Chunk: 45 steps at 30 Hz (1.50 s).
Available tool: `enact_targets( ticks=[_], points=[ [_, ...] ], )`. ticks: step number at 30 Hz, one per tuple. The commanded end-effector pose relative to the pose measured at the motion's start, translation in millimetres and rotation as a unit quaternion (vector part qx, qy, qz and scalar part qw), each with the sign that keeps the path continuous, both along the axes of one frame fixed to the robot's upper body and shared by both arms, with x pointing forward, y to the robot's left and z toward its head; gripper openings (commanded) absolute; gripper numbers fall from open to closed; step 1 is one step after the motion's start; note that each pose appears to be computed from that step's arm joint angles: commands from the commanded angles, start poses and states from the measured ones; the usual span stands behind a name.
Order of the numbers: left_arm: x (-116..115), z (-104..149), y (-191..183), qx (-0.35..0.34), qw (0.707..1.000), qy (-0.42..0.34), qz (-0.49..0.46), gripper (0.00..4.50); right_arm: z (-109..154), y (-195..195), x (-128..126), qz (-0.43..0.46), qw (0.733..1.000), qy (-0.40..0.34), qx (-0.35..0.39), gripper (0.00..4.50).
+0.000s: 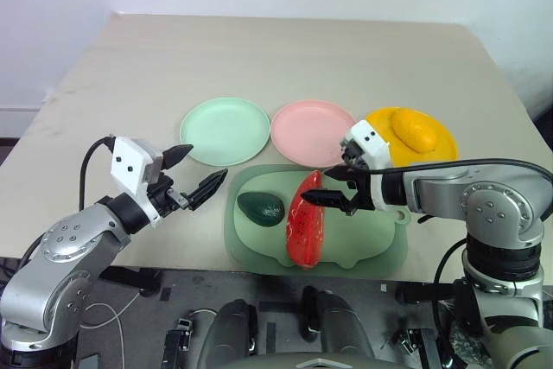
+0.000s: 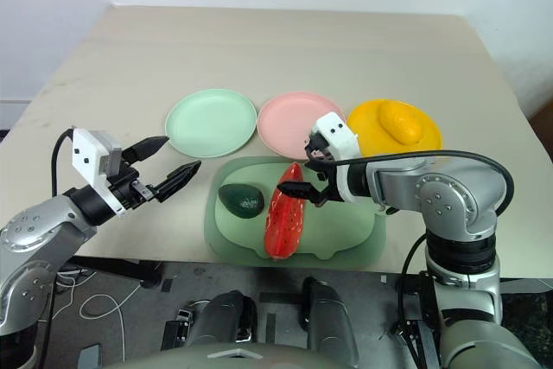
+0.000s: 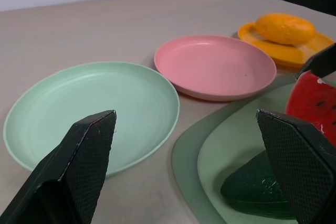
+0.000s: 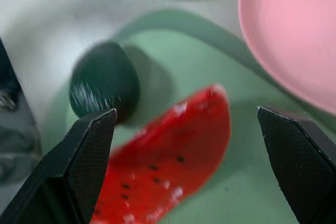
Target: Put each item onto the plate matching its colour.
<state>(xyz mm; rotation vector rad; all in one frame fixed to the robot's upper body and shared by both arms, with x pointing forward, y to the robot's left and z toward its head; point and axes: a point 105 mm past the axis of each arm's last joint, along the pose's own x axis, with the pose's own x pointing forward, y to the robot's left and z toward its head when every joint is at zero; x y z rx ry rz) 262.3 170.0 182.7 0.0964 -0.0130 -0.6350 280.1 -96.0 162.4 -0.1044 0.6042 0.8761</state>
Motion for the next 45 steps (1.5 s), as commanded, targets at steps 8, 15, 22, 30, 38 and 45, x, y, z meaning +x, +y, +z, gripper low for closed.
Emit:
enact_targets(
  ticks=[8, 15, 22, 30, 38, 45],
  points=[
    [-5.4, 9.6, -2.6, 0.001, 1.000, -0.024, 0.000, 4.50, -6.1, -5.1, -6.5, 0.012, 0.999, 0.001, -0.049, 4.48],
    [-3.2, 9.1, -4.3, 0.001, 1.000, -0.026, 0.000, 4.50, -4.6, 6.5, -7.2, 0.033, 0.998, 0.000, -0.046, 4.48],
    [-2.3, 10.2, -4.8, -0.001, 1.000, -0.029, 0.001, 4.50, -0.9, 5.4, 10.4, 0.006, 0.999, -0.007, -0.038, 4.48],
    [-2.9, 10.9, -3.7, 0.000, 1.000, -0.030, 0.004, 4.50, 27.7, 7.9, 22.9, -0.001, 1.000, -0.021, -0.001, 4.48],
    [-1.5, 10.0, -4.5, -0.001, 1.000, -0.029, 0.002, 4.50, 50.5, 1.4, 18.0, 0.027, 0.994, -0.107, -0.013, 4.48],
    [1.7, 10.2, -4.0, 0.000, 1.000, -0.028, -0.002, 4.50, 81.6, -17.7, 8.5, 0.149, 0.963, -0.226, -0.010, 4.48]
  ],
)
